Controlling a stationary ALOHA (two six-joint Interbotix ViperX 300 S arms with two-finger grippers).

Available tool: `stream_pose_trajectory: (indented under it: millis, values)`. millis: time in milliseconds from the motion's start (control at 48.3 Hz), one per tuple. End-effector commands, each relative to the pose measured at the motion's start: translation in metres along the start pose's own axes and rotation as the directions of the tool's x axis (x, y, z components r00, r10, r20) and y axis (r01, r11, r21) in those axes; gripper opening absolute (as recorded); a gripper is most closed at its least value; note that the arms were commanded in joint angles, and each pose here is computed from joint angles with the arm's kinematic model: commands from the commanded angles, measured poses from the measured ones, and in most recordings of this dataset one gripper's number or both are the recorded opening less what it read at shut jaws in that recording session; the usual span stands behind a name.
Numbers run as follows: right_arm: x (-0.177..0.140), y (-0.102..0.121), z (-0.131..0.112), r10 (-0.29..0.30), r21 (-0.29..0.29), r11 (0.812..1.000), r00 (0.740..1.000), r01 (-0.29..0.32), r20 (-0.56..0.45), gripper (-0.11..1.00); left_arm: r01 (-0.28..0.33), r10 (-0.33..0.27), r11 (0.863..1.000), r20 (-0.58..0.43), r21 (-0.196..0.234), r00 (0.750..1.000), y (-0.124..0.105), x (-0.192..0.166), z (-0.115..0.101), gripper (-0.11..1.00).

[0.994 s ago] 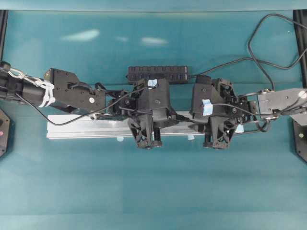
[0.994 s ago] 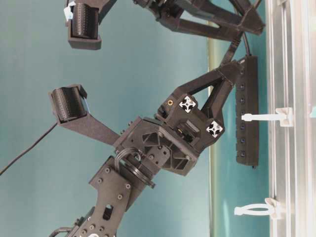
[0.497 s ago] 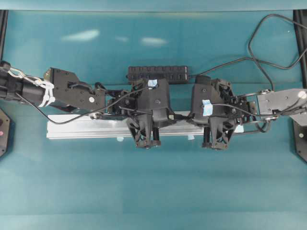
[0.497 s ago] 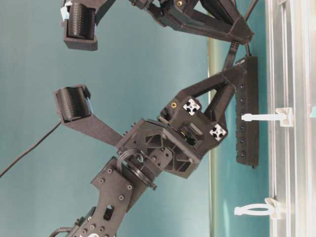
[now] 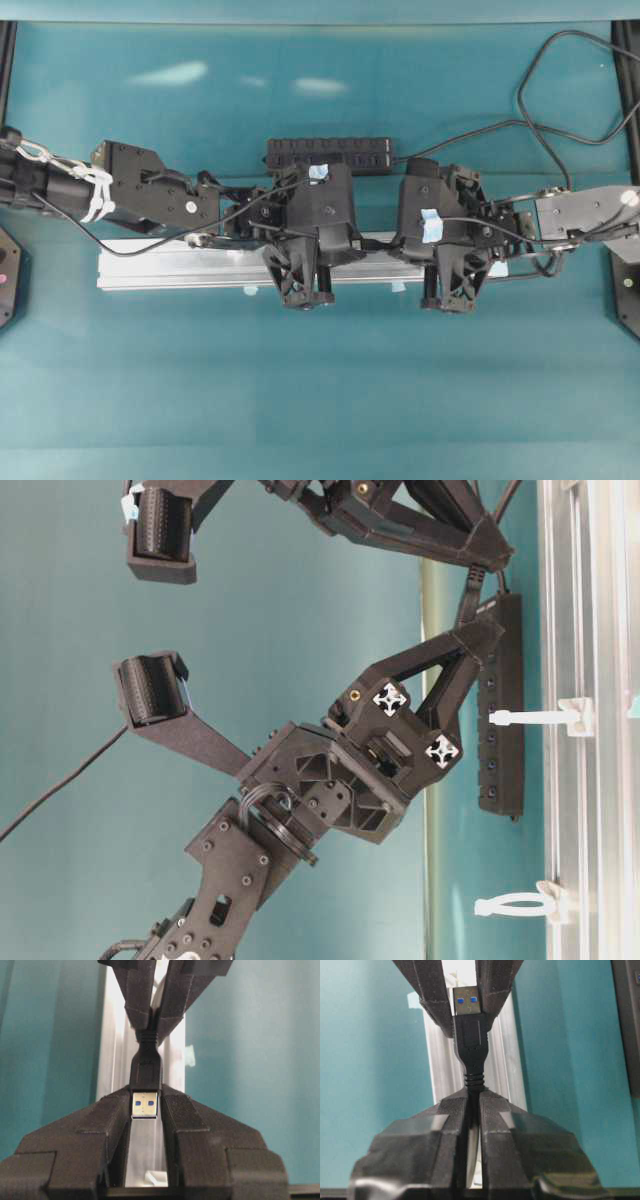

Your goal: Pass the USB cable through three rings with both arms.

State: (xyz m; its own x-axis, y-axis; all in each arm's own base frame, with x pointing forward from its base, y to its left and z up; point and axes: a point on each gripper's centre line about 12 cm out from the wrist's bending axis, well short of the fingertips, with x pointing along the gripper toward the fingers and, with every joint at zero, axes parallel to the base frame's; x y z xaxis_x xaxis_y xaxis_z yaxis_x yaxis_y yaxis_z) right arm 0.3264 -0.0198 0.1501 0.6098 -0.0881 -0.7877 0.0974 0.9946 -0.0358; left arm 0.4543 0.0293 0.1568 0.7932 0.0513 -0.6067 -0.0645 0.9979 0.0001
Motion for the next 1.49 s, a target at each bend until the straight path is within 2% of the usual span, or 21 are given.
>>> stream_pose_trajectory:
  millis: [0,104,186,311,373,559,725,973,1222,1470]
  values:
    - [-0.003,0.002,0.005,0.001,-0.011,1.000,1.000,-0.001,0.007,-0.10,-0.008,0.009,1.000,0.048,-0.007,0.999,0.005,-0.008,0.016,0.21]
    - [-0.003,0.002,0.003,-0.002,-0.013,1.000,1.000,0.001,-0.007,-0.10,-0.011,0.011,1.000,0.058,-0.008,0.998,0.006,-0.010,0.018,0.24]
    - [-0.003,0.002,0.002,-0.003,-0.015,1.000,1.000,0.003,-0.013,-0.10,-0.011,0.011,1.000,0.070,-0.008,0.997,0.006,-0.013,0.021,0.45]
    - [-0.002,0.002,0.003,-0.005,-0.015,1.000,1.000,0.004,-0.016,-0.10,-0.011,0.011,1.000,0.084,-0.010,0.996,0.006,-0.020,0.025,0.82]
    - [-0.001,0.002,0.004,-0.008,-0.018,1.000,1.000,0.007,-0.023,-0.10,-0.011,0.012,1.000,0.092,-0.010,0.996,0.006,-0.025,0.028,0.91]
    - [0.003,0.003,0.013,-0.019,-0.030,0.999,0.998,0.017,-0.053,-0.10,-0.015,0.016,1.000,0.107,-0.013,0.994,0.008,-0.051,0.032,0.89]
    - [0.008,0.006,0.022,-0.033,-0.067,0.997,0.995,0.027,-0.095,-0.10,-0.014,0.015,1.000,0.099,-0.012,0.995,0.007,-0.083,0.032,0.89]
    - [0.019,0.013,0.027,-0.045,-0.126,0.992,0.986,0.024,-0.163,-0.10,-0.015,0.016,1.000,0.057,-0.015,0.998,0.007,-0.122,0.018,0.89]
    - [0.028,0.014,0.031,-0.053,-0.129,0.991,0.980,0.028,-0.194,-0.10,-0.016,0.017,1.000,0.009,-0.021,1.000,0.006,-0.137,0.003,0.89]
    - [0.037,0.015,0.032,-0.052,-0.125,0.992,0.976,0.026,-0.210,-0.10,-0.018,0.017,0.999,-0.034,-0.040,0.999,0.006,-0.138,-0.003,0.88]
